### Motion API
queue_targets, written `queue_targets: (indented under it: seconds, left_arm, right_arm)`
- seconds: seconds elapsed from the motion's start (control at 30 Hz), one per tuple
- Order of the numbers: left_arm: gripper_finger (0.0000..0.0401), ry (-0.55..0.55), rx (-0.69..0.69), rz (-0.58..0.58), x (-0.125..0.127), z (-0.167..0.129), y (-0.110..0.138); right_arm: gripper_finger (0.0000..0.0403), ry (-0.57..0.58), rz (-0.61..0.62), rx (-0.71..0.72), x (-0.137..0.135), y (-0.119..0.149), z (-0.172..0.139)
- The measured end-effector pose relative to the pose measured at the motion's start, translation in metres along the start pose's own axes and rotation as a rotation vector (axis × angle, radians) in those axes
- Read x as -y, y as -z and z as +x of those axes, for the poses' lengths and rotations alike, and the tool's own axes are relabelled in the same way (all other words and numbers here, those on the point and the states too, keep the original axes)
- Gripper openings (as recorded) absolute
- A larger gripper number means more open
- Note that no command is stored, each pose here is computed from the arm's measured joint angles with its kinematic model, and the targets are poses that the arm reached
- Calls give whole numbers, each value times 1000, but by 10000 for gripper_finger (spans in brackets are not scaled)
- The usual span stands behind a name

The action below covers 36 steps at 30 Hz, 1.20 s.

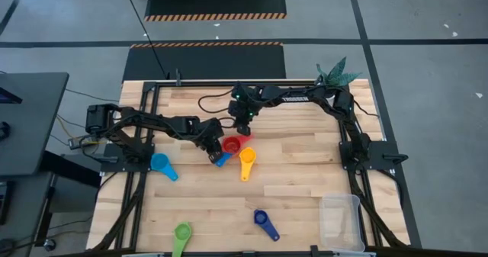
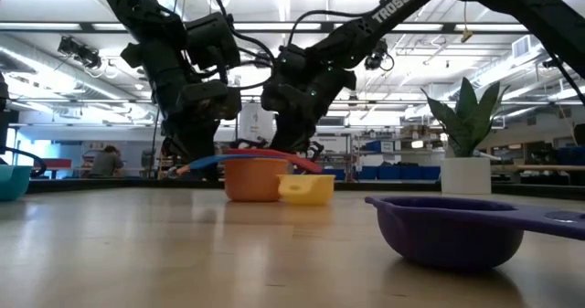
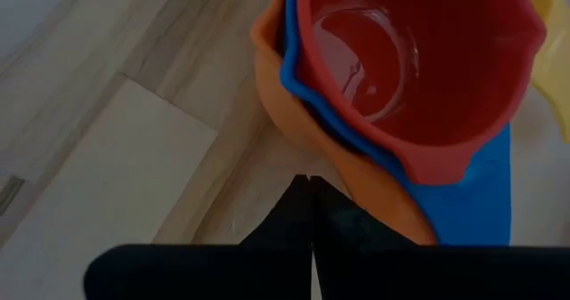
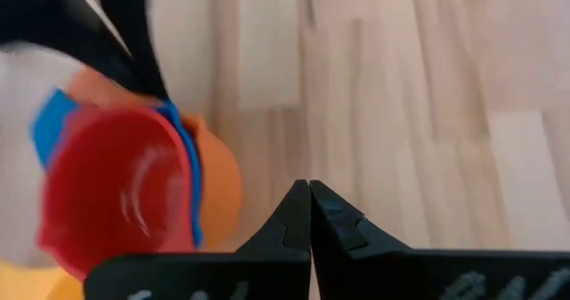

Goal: Nest measuring cups in basket
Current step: Stack the red measuring cup on top of the blue measuring cup

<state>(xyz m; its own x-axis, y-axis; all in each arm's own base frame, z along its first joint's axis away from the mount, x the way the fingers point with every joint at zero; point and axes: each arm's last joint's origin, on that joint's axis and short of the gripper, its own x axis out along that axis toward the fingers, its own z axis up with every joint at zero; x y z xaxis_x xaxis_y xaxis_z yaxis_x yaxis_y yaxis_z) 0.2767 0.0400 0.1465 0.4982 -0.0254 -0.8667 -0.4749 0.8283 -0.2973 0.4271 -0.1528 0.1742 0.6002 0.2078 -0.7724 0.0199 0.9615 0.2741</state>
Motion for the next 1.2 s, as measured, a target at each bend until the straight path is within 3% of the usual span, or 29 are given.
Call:
queue_targets:
  seconds: [0.23, 1.2]
  left_arm:
    - [0, 39, -23, 0, 1, 0, 1]
    - [0, 148, -86, 8, 28, 2, 15]
  right_arm:
    - [0, -6, 51, -137, -7, 13, 2]
    - [0, -45, 111, -382, -50, 32, 12]
